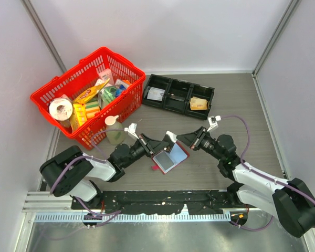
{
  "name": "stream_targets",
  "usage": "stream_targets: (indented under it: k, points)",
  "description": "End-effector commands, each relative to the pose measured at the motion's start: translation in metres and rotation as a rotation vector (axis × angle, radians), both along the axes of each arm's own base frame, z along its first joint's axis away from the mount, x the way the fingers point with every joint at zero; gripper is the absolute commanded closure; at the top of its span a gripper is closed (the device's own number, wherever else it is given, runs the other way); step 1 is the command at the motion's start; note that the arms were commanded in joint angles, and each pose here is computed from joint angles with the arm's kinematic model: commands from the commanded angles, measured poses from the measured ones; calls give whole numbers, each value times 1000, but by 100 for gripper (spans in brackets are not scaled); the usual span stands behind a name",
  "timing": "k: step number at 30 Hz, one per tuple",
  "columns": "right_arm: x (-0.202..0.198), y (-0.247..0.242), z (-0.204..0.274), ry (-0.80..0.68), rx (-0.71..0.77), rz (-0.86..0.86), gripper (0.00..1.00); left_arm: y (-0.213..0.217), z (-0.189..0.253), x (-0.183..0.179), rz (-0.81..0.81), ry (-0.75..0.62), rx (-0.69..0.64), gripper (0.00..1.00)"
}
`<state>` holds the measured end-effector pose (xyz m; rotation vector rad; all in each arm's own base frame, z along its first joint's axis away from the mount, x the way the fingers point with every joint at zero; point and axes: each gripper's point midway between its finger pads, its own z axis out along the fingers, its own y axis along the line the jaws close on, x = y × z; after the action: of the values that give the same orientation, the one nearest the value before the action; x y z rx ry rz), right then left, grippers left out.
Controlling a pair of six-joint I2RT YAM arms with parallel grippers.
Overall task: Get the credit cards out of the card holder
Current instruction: Place the credit card in the storage box.
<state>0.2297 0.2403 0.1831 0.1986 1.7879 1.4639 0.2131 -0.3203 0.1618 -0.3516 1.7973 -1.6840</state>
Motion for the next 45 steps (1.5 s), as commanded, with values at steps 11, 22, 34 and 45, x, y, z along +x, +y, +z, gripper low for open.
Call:
stream_targets:
  k: [11,22,34,45]
  points:
    - [-19,-1,7,-172,-373,301,30,-6,17,-30,-180,-200,91,100]
    - [-49,8,22,-293,-392,556,36,-12,36,-52,-340,-362,204,100]
    - [-40,9,31,-295,-380,532,99,4,32,-25,-261,-330,335,48]
    - [80,-31,28,-37,-483,85,99,145,54,36,210,-209,931,0]
